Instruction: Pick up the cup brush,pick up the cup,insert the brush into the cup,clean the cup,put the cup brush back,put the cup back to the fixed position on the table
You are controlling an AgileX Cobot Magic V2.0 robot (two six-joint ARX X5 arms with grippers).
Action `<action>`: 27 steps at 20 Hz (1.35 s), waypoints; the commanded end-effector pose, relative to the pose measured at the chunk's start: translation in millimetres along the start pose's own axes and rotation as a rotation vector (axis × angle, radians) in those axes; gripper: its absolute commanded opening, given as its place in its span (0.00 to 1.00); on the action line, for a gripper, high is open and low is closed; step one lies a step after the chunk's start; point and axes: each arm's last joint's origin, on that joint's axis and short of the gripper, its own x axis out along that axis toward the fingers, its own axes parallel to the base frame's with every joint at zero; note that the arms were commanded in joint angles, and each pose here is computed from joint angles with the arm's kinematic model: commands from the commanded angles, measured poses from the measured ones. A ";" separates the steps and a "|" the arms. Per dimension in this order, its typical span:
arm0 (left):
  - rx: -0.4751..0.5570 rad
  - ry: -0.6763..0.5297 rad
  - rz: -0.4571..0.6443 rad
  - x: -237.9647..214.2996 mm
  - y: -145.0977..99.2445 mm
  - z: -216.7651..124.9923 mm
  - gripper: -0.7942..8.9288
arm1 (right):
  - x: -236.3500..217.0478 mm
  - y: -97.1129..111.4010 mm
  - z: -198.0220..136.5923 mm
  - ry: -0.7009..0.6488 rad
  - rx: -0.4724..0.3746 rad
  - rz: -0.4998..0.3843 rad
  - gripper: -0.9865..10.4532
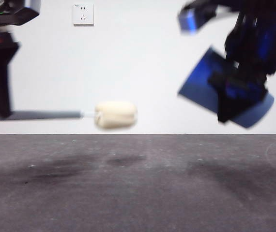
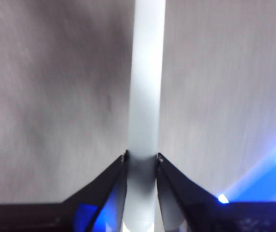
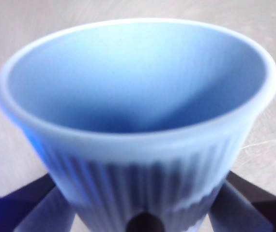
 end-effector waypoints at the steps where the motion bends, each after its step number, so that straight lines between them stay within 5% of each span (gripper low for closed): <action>1: -0.205 -0.097 0.000 1.7 4.9 10.3 0.07 | -17.0 -12.1 0.2 -0.092 0.195 -0.005 0.08; 9: -0.582 -0.222 -0.017 32.4 16.1 37.2 0.07 | -54.3 -32.0 1.2 -0.338 0.414 0.016 0.08; 15: -0.541 -0.070 0.004 91.2 -0.9 40.7 0.07 | -56.0 -33.0 5.0 -0.394 0.472 0.061 0.08; 19: -0.522 -0.067 0.025 112.0 -20.2 42.9 0.07 | -55.9 -32.9 4.8 -0.391 0.471 0.061 0.08; 27: -0.541 -0.083 0.070 120.1 -19.8 43.8 0.08 | -55.1 -31.9 5.3 -0.393 0.517 0.093 0.08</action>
